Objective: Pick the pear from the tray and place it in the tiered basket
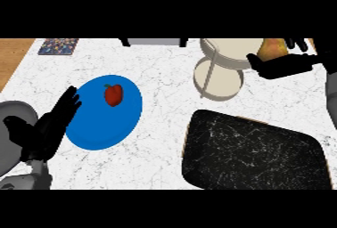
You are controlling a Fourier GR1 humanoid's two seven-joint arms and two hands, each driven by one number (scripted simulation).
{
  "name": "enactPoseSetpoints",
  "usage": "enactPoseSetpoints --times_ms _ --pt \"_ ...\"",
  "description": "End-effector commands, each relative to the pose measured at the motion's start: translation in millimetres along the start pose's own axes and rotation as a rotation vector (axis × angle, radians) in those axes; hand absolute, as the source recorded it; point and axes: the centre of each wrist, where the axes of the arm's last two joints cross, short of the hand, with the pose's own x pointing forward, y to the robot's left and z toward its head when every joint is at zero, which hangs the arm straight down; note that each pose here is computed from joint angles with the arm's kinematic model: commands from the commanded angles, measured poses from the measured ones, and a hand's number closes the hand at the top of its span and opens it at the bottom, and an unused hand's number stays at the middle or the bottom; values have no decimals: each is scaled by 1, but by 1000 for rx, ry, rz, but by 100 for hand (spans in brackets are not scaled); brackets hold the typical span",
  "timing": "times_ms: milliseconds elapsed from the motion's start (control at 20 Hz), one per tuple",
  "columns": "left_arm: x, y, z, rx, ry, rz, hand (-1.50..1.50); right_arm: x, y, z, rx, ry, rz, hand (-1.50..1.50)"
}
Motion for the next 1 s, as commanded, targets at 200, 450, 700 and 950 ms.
enactPoseSetpoints --times_ms 200,450,700,950 --pt "3 -4 0 12 11 -19 0 28 45 -31 62 74 4 150" --pt "-3 8 -2 0 -8 4 0 19 62 -50 75 90 38 150" --pt "0 -16 -9 7 -2 15 0 9 90 -35 42 68 62 150" --pt "-1 -23 2 -7 -5 -3 0 6 114 -50 -11 63 72 150"
